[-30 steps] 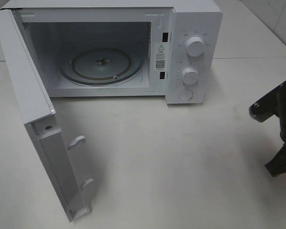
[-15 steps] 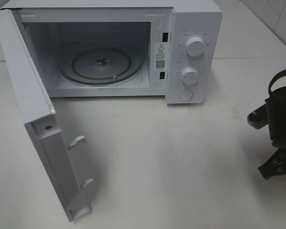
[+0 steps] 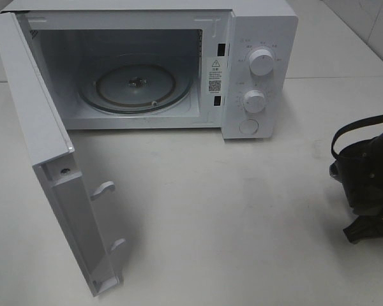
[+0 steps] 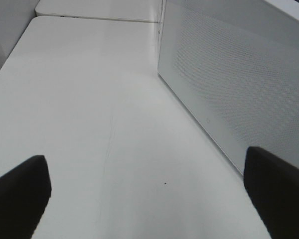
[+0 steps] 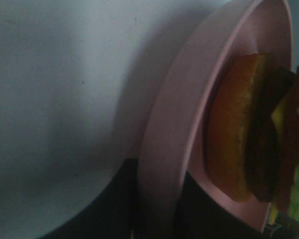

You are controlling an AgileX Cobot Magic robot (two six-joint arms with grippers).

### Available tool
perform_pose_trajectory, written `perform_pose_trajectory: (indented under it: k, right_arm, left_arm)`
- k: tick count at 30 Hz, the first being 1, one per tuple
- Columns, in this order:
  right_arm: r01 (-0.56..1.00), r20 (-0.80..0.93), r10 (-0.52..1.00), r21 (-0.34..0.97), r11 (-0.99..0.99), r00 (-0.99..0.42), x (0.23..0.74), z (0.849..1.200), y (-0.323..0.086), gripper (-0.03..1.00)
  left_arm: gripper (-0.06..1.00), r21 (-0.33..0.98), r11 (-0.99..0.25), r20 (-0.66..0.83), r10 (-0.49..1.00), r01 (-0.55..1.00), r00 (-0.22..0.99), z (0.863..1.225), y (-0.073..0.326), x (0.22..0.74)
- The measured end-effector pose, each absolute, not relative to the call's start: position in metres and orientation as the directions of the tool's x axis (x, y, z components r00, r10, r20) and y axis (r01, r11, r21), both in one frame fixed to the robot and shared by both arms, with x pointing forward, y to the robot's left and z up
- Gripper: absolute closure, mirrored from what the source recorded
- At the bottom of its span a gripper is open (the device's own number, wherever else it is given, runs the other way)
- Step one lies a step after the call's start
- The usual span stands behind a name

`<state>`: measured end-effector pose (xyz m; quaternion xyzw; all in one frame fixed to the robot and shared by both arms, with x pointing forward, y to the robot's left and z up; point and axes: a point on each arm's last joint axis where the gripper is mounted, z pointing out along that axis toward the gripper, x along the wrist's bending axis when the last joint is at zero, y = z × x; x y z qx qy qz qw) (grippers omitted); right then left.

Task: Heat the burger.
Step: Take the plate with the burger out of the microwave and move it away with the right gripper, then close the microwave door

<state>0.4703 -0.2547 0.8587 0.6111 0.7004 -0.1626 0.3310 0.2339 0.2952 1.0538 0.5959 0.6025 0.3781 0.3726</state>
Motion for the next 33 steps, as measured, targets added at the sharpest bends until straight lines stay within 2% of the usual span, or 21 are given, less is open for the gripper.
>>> perform_pose_trajectory:
  k: [6, 8, 9, 11, 14, 21, 33]
  right_arm:
    - [0.964, -0.678, 0.734, 0.174, 0.199, -0.029, 0.476, 0.856, -0.253, 0.70]
    - [0.961, -0.662, 0.749, 0.184, 0.209, -0.036, 0.482, 0.858, -0.249, 0.58]
    - [0.961, -0.662, 0.749, 0.184, 0.209, -0.036, 0.482, 0.858, -0.249, 0.58]
    - [0.963, -0.630, 0.774, 0.165, 0.212, -0.062, 0.485, 0.857, -0.244, 0.50]
    - [0.967, -0.617, 0.784, 0.147, 0.208, -0.074, 0.488, 0.860, -0.241, 0.45]
    - [0.964, -0.555, 0.829, 0.173, 0.201, -0.074, 0.490, 0.879, -0.234, 0.43]
    - [0.904, -0.398, 0.915, 0.364, 0.225, -0.067, 0.475, 0.960, -0.232, 0.42]
  left_arm:
    - [-0.03, 0.900, 0.004, 0.002, 1.000, 0.436, -0.012, 1.054, 0.295, 0.234]
    - [-0.03, 0.900, 0.004, 0.002, 1.000, 0.436, -0.012, 1.054, 0.295, 0.234]
    - [-0.03, 0.900, 0.004, 0.002, 1.000, 0.436, -0.012, 1.054, 0.295, 0.234]
    - [-0.03, 0.900, 0.004, 0.002, 1.000, 0.436, -0.012, 1.054, 0.295, 0.234]
    - [-0.03, 0.900, 0.004, 0.002, 1.000, 0.436, -0.012, 1.054, 0.295, 0.234]
    - [-0.03, 0.900, 0.004, 0.002, 1.000, 0.436, -0.012, 1.054, 0.295, 0.234]
    - [-0.03, 0.900, 0.004, 0.002, 1.000, 0.436, -0.012, 1.054, 0.295, 0.234]
